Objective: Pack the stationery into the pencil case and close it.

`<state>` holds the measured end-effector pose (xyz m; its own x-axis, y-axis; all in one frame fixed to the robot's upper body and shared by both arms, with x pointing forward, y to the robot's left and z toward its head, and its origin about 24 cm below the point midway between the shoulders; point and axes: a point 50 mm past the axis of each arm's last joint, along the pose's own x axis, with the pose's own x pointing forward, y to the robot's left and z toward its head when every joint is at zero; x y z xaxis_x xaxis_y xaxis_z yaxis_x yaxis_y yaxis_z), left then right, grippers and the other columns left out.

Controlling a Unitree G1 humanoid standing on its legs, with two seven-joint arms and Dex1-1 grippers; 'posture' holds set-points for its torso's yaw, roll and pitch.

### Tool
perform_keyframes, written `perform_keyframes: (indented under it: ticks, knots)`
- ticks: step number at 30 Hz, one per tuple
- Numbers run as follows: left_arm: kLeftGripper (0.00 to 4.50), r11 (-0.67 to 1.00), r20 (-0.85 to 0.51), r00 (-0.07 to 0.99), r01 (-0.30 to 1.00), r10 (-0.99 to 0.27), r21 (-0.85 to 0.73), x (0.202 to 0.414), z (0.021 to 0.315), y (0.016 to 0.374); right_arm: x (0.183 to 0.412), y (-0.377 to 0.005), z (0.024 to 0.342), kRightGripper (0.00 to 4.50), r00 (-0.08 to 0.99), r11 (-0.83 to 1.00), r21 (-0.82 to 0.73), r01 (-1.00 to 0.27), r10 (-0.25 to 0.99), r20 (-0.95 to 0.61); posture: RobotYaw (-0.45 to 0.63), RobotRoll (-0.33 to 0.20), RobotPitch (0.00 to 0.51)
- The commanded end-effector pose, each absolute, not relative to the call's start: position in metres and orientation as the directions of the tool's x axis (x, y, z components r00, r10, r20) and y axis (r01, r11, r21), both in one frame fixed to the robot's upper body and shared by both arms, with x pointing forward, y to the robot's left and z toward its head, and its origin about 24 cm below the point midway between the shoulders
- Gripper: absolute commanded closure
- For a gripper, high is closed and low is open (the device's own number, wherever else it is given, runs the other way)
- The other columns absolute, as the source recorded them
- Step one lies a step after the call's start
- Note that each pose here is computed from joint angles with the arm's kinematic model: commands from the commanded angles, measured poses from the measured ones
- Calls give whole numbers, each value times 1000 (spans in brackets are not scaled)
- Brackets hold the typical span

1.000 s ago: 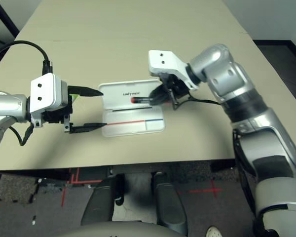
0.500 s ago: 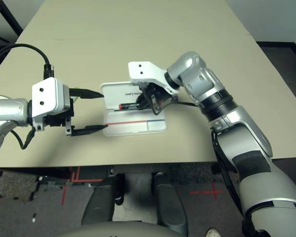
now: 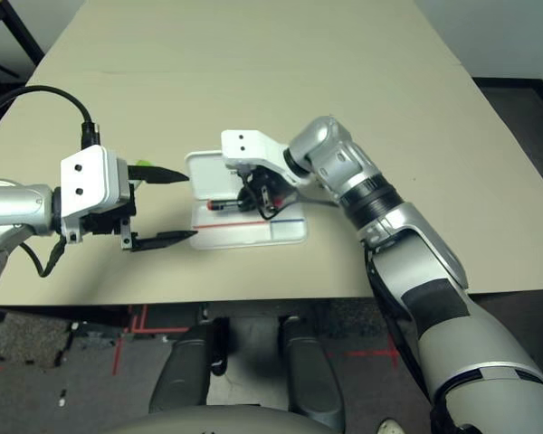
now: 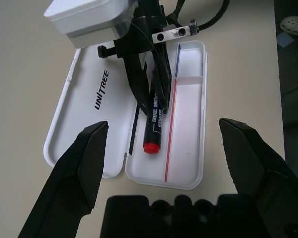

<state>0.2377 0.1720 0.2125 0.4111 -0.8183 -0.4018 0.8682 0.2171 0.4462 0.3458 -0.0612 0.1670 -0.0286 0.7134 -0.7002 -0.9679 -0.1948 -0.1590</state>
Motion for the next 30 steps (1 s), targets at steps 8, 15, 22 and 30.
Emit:
perform_keyframes:
  ticks: [8,15,22,30]
  knots:
    - [0,202,-429,406,872,-807,445,235,211,173,339,-77,188,40,-81,-223,-172,-959,802,-592,146,0,170]
    - [0,223,-429,417,873,-801,433,235,208,176,336,-120,209,40,-12,-89,-142,-986,882,-471,140,0,174]
    - [0,259,-420,442,868,-793,424,234,204,179,328,-153,219,40,215,174,-147,-974,913,-347,134,0,178]
    - [0,344,-414,497,854,-762,391,234,201,187,304,-178,233,40,392,364,-148,-920,874,-287,99,0,182]
